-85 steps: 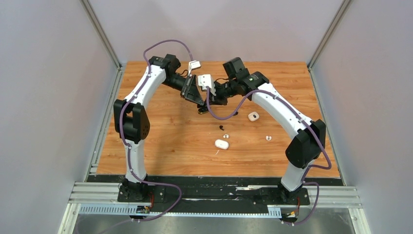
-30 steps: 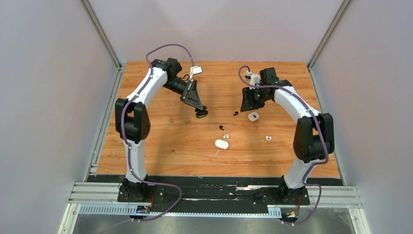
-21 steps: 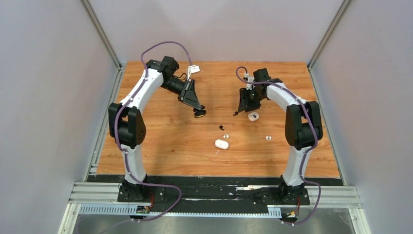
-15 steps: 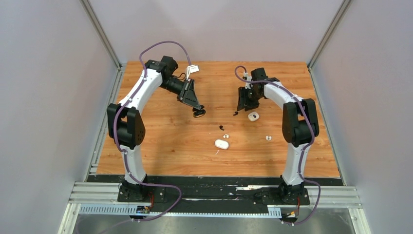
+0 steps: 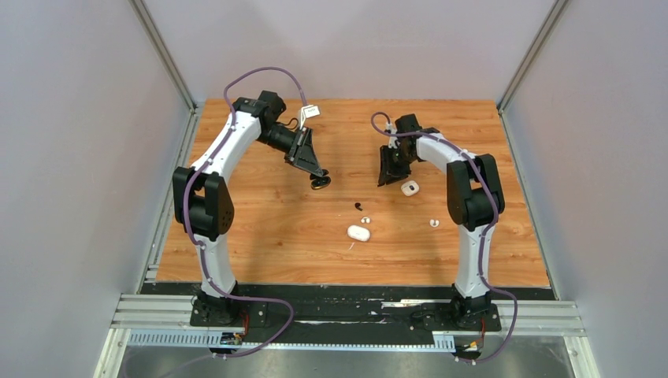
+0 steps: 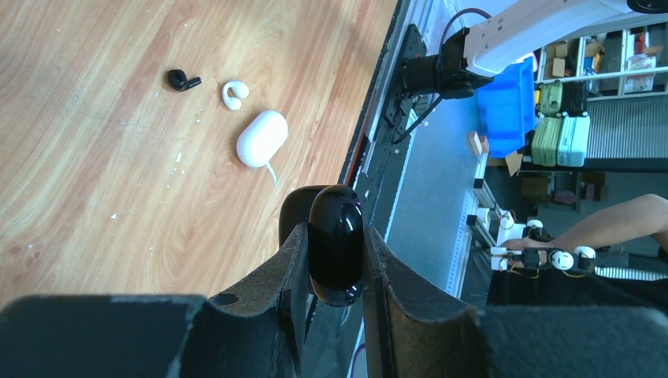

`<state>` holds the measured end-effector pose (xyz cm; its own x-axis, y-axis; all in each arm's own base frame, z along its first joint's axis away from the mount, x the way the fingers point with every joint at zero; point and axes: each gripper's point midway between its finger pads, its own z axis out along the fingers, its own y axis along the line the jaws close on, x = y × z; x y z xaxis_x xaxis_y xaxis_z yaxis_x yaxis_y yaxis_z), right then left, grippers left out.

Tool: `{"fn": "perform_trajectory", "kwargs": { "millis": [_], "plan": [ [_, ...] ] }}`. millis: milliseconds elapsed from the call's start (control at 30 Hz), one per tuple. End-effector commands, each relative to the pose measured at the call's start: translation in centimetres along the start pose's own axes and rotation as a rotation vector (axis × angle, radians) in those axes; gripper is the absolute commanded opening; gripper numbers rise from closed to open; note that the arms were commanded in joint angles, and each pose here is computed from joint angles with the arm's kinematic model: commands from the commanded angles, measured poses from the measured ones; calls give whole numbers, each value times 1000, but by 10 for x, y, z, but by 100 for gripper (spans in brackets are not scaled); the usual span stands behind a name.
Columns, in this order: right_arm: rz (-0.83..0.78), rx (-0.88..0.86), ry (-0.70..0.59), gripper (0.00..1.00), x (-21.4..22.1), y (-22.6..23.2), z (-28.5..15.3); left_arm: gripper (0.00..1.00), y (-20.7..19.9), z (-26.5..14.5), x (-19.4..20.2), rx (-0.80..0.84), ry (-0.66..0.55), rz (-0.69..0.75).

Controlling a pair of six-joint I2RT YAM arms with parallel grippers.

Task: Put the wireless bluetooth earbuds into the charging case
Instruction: Pick up the earbud from the center of the board.

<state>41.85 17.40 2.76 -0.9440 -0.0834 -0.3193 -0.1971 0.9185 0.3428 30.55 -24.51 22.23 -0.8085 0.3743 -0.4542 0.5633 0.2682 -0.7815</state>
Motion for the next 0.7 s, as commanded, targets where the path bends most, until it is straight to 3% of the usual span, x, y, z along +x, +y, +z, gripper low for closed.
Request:
{"fn": "perform_trajectory", "kwargs": {
  "millis": [0, 500, 667],
  "plan": [
    [2, 11, -52, 33, -20, 3, -1, 0, -16, -10, -3, -6, -33, 35],
    [-43, 46, -17, 27, -8, 0, 12, 0, -13, -11, -2, -5, -34, 21],
    [-54, 80, -6, 31, -3, -3, 12, 0, -13, -11, 0, -4, -33, 18]
  ]
}}
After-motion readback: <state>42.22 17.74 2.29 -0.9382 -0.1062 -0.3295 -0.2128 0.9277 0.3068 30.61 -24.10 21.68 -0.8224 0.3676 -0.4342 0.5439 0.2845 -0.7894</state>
